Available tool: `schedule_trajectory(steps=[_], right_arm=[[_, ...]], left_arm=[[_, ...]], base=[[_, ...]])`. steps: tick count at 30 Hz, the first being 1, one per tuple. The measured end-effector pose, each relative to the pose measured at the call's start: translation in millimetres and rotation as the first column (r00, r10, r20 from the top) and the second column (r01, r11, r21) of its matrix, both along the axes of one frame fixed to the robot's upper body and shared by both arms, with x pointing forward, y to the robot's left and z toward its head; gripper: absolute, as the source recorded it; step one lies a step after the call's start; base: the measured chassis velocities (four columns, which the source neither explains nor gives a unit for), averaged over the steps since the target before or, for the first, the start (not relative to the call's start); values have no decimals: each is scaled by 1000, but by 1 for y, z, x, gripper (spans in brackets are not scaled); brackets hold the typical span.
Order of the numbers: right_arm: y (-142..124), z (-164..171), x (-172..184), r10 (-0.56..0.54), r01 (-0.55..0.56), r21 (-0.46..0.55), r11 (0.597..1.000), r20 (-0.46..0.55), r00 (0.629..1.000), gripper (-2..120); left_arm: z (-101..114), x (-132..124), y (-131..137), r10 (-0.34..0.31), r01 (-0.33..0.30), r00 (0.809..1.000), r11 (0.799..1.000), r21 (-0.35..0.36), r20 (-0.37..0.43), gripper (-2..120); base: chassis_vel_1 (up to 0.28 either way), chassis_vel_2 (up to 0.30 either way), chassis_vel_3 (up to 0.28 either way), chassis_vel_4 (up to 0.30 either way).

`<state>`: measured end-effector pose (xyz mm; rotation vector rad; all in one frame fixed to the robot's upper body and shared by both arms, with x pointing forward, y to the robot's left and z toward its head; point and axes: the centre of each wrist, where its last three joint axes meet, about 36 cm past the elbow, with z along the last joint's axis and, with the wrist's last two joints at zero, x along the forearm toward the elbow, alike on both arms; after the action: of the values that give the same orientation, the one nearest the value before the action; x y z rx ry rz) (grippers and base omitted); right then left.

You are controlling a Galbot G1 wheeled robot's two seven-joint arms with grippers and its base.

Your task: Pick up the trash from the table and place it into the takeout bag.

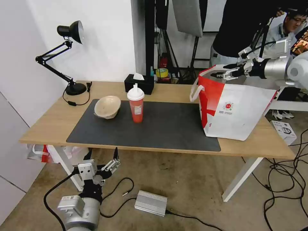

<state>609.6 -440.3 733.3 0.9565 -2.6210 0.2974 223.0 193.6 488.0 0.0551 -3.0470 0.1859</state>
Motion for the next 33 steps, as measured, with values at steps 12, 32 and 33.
schedule_trajectory(steps=[12, 32, 33], right_arm=[[1, 20, -14, -2, 0, 27, 1000, 44, 999, 100], [8, 24, -54, -5, -9, 65, 998, 219, 976, 100], [9, 20, -59, -5, -13, 73, 997, 243, 970, 100]], left_arm=[[4, -4, 0, 3, -3, 1000, 1000, 5, 8, 100], [9, -8, 0, 7, -7, 1000, 1000, 6, 17, 100], [9, -8, 0, 6, -7, 1000, 1000, 6, 17, 100]], base=[[0, 0, 0, 0], [0, 0, 0, 0], [0, 0, 0, 0]])
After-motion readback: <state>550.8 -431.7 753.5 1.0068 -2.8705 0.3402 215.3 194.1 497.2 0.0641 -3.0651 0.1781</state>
